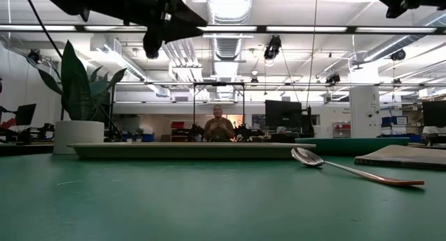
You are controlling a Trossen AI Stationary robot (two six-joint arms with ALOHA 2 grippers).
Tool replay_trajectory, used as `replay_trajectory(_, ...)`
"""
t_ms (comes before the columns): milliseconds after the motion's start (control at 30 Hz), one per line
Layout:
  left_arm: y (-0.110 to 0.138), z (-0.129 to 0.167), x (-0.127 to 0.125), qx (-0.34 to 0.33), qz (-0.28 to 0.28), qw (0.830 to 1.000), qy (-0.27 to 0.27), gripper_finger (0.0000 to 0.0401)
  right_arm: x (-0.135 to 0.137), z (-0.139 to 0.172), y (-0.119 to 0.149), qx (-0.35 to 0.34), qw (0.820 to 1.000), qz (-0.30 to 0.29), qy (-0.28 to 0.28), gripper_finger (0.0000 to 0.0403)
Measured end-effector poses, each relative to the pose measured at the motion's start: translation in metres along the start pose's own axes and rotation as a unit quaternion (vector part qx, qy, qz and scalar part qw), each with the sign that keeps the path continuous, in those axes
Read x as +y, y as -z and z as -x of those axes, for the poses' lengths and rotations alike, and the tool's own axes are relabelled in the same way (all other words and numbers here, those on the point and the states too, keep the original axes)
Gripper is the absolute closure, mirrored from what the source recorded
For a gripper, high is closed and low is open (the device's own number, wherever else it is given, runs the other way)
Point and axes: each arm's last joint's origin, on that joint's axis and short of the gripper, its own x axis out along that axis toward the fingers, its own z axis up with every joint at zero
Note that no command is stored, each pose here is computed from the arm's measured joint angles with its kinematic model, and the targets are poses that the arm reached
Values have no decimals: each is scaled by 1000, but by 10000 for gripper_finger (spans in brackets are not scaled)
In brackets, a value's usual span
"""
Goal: Pick and place plate/cup/fork/spoon on tray
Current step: Put the blue cup on the white tray
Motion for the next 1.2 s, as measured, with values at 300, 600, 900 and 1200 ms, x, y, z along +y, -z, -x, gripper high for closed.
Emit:
replay_trajectory(300, 13, 2, 5, 28, 15, 999, -9, 299, 0, 0, 0, 1, 1000, 1, 0, 360)
replay_trajectory(600, 16, 2, 6, 38, 11, 999, -12, 299, 0, 0, 1, 3, 1000, 2, -1, 360)
replay_trajectory(900, 6, 2, 12, -42, 28, 994, -96, 298, 0, 0, 1, 5, 1000, 3, -2, 360)
replay_trajectory(1200, -8, 3, 17, -109, 11, 983, -150, 298, 0, 0, 1, 3, 1000, 2, -1, 360)
